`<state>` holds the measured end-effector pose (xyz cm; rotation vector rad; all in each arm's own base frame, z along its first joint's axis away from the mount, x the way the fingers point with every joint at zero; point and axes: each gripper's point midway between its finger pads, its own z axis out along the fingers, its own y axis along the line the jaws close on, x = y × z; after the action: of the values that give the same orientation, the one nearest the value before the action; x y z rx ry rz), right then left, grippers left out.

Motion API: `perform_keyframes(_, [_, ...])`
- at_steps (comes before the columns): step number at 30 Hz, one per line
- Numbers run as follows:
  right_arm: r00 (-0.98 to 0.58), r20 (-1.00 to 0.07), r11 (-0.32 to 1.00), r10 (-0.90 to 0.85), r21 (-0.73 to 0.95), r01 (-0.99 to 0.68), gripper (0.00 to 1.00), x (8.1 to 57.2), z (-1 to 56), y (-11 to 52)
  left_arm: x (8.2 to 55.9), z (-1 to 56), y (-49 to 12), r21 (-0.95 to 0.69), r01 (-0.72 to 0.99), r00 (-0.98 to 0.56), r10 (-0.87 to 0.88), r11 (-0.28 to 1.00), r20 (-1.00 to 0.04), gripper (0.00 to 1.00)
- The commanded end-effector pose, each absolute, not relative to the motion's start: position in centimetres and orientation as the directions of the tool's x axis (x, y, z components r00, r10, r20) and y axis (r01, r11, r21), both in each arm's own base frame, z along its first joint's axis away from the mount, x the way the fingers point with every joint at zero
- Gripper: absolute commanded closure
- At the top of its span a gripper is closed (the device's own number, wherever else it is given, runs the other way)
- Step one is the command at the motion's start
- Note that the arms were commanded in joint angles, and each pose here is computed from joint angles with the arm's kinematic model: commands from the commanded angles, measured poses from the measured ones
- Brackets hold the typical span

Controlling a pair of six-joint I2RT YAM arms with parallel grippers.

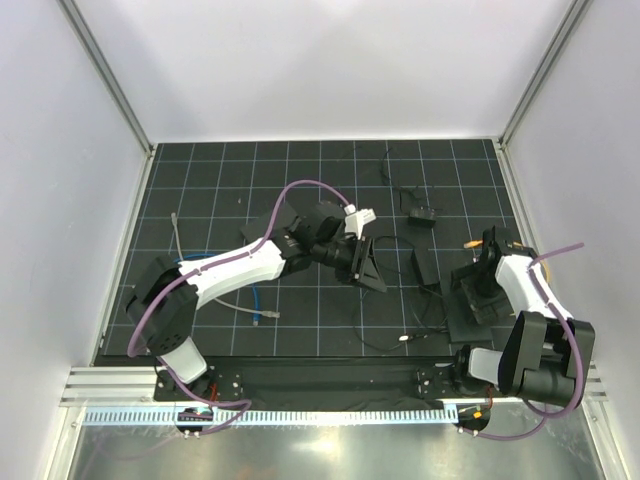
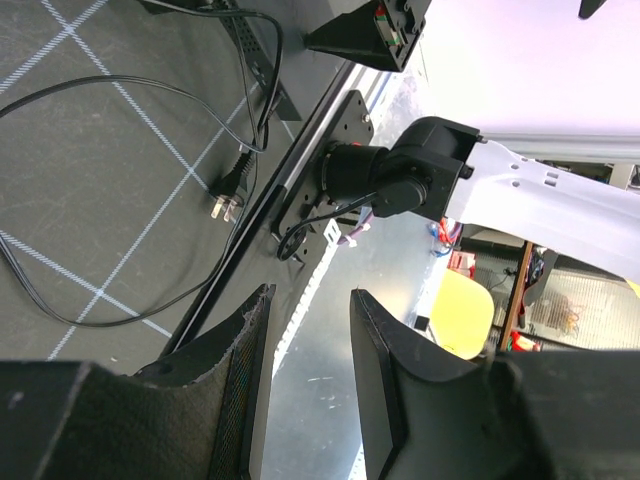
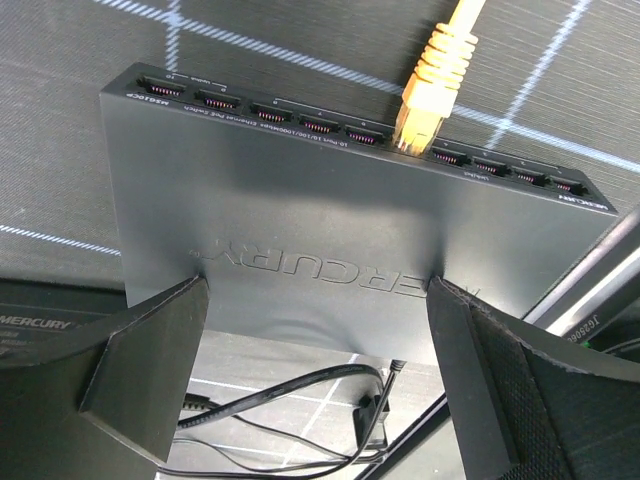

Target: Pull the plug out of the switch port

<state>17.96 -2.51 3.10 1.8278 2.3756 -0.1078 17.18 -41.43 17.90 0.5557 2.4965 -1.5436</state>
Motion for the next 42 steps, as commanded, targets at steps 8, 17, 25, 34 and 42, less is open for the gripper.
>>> perform_keyframes(8, [-0.306,-0.107,0.324,0.946,0.243,0.915,0.03,24.7,0.8,-0.8,17.9,19.0,-41.4,-0.847,0.38,-0.923,0.209,0.371,-0.323,0.61])
perform_keyframes(17, [-0.296,-0.131,0.324,0.946,0.332,0.886,0.03,27.7,1.9,0.1,18.1,19.6,-41.2,-0.84,0.385,-0.922,0.197,0.382,-0.333,0.61])
perform_keyframes(25, [-0.383,-0.234,0.439,0.894,0.279,0.854,0.03,25.7,4.6,-0.7,18.1,20.2,-40.3,-0.814,0.413,-0.911,0.187,0.409,-0.369,0.61])
perform_keyframes(34, [-0.547,-0.343,0.632,0.764,0.223,0.742,0.04,23.2,9.3,-1.6,18.3,20.4,-40.4,-0.809,0.424,-0.906,0.187,0.407,-0.381,0.61])
perform_keyframes(42, [-0.783,-0.312,0.829,0.538,0.367,0.423,0.05,25.1,10.3,5.7,18.5,20.9,-40.2,-0.805,0.431,-0.902,0.188,0.409,-0.388,0.61])
